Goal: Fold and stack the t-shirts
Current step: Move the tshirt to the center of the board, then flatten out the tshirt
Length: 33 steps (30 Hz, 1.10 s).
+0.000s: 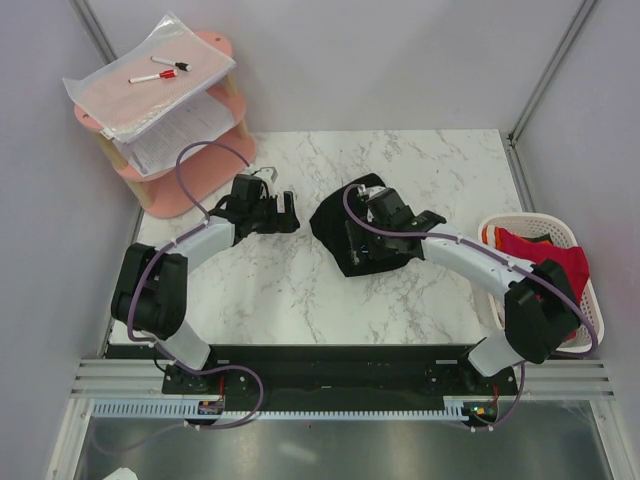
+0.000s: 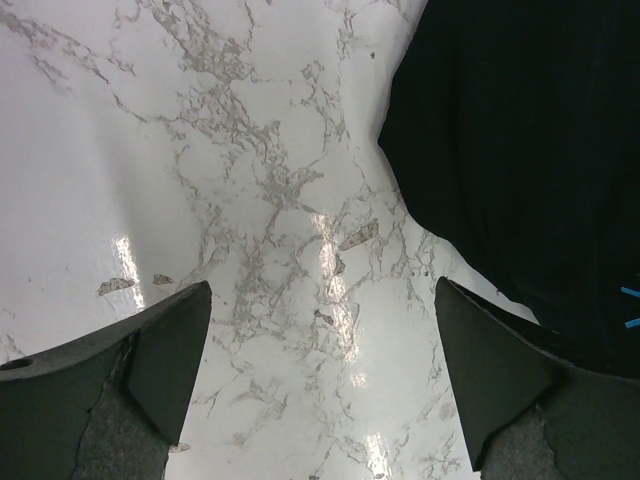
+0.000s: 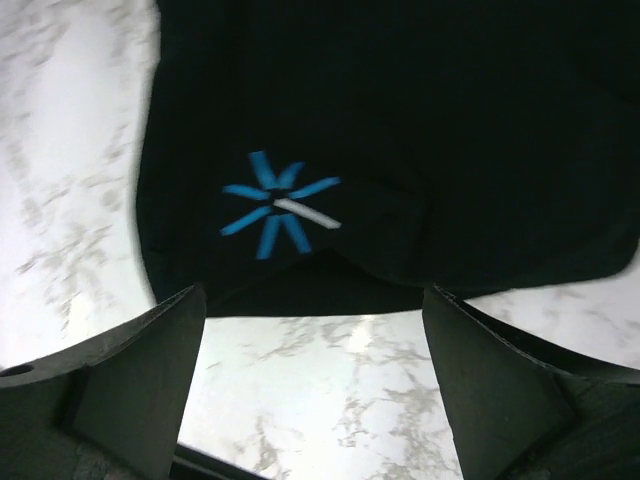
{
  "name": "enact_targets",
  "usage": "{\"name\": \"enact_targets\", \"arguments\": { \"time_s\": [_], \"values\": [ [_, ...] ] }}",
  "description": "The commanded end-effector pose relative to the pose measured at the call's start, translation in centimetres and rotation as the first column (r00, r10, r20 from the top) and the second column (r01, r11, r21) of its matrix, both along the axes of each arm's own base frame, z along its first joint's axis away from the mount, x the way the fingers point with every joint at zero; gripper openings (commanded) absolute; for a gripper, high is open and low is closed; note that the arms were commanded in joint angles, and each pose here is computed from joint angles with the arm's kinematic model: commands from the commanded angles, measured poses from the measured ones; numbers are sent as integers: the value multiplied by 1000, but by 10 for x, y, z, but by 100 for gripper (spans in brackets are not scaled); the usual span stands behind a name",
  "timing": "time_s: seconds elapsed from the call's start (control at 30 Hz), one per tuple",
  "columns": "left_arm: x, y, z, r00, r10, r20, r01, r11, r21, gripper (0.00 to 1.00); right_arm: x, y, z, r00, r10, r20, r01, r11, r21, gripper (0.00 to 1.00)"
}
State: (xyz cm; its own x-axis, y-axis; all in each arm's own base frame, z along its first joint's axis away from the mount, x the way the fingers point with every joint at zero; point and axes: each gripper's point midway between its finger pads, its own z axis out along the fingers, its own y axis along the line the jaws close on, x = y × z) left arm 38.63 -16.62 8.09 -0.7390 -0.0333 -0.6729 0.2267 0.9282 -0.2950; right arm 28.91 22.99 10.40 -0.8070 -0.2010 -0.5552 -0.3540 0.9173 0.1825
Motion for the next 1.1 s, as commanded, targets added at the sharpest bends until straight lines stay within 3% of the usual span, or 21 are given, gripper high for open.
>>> {"name": "enact_targets", "arguments": {
  "time_s": [0.0, 0.17, 0.27, 0.57, 0.77, 1.07],
  "values": [
    [9, -9, 17, 999, -14, 44, 17, 999, -51, 100, 36, -68, 11, 951, -278, 132, 291, 952, -95, 94],
    [7, -8, 21, 998, -12, 54, 15, 998, -56, 100, 71, -136, 3, 861, -482, 162, 493, 869, -38, 93],
    [6, -8, 22, 998, -10, 56, 13, 998, -61, 100, 88, -149, -1, 841, -515, 167, 523, 852, -6, 92],
    [1, -6, 24, 998, -12, 62, 15, 998, -60, 100, 147, -113, -1, 870, -459, 182, 432, 886, 169, 92],
    [-2, -4, 29, 997, -6, 74, 10, 998, -59, 100, 173, -91, -27, 897, -421, 135, 384, 893, 237, 92],
    [-4, 1, 30, 997, 1, 78, 2, 999, -33, 100, 191, -83, -84, 911, -408, 55, 389, 897, 210, 86]
  ]
}}
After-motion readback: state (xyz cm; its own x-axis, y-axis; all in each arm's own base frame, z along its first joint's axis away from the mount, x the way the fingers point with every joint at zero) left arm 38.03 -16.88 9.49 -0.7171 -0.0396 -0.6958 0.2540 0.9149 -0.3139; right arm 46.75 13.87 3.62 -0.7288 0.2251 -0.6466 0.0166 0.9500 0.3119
